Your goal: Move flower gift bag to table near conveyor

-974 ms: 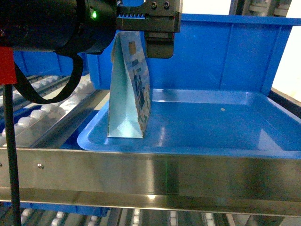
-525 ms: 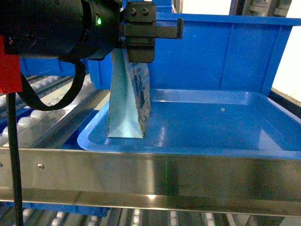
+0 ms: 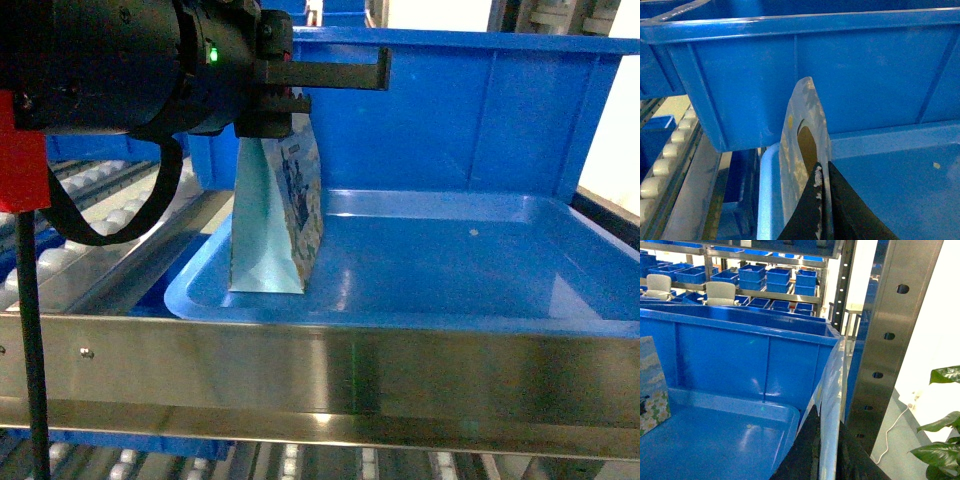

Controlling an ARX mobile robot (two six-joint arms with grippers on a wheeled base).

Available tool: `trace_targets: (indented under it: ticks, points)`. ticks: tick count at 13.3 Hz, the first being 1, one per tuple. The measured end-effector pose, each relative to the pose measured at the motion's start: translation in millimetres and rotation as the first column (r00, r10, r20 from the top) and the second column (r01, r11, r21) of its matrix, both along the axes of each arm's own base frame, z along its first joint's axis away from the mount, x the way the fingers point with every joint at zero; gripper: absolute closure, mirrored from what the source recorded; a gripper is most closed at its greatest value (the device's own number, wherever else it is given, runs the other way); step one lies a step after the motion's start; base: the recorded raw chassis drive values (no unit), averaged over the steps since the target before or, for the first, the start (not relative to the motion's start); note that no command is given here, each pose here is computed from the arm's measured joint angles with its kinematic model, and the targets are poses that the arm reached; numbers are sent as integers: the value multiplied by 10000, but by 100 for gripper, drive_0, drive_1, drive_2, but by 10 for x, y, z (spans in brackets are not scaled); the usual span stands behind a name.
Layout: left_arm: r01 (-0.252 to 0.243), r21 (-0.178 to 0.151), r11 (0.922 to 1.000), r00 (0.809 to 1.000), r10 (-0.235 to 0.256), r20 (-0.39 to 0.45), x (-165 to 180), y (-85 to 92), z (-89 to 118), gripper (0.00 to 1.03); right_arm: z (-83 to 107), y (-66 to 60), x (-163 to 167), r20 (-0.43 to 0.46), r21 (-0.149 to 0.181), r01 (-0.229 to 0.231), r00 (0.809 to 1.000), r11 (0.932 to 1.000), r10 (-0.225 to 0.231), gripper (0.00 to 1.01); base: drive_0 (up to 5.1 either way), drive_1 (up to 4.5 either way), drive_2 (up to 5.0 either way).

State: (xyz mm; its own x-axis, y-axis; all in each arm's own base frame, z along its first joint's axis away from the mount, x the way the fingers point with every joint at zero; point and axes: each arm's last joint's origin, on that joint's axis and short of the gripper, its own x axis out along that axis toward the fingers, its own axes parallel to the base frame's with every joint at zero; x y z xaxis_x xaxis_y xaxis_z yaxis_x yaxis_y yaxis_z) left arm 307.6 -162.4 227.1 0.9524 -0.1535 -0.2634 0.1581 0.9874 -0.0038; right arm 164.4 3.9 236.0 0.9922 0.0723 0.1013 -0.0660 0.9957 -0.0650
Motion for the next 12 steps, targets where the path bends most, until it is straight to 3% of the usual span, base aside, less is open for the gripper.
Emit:
trace_targets:
  ticks: [4, 8, 9, 10, 12]
  points:
    - [-134, 75, 9999, 9989, 130, 444, -32, 32, 41, 101, 0, 0, 0, 0, 4, 0, 10000, 10000, 0, 98, 0, 0, 0]
    - [-676, 109, 9977, 9790, 642, 1936, -144, 162, 332, 101, 0, 0, 0, 0, 4, 0, 10000, 10000, 0, 98, 0, 0, 0]
    - [-808, 65, 9967, 9661, 767, 2466, -218, 226, 451, 101, 0, 0, 0, 4, 0, 0, 10000, 10000, 0, 98, 0, 0, 0]
    - [-1104, 111, 9938, 9261, 988, 3641, -431, 385, 647, 101, 0, 0, 0, 0, 0, 0, 10000, 10000, 0, 98, 0, 0, 0]
    - [-1505, 247, 9883, 9132, 1293, 3865, -607, 494, 694, 101, 0, 0, 0, 0, 0, 0, 10000, 10000, 0, 98, 0, 0, 0]
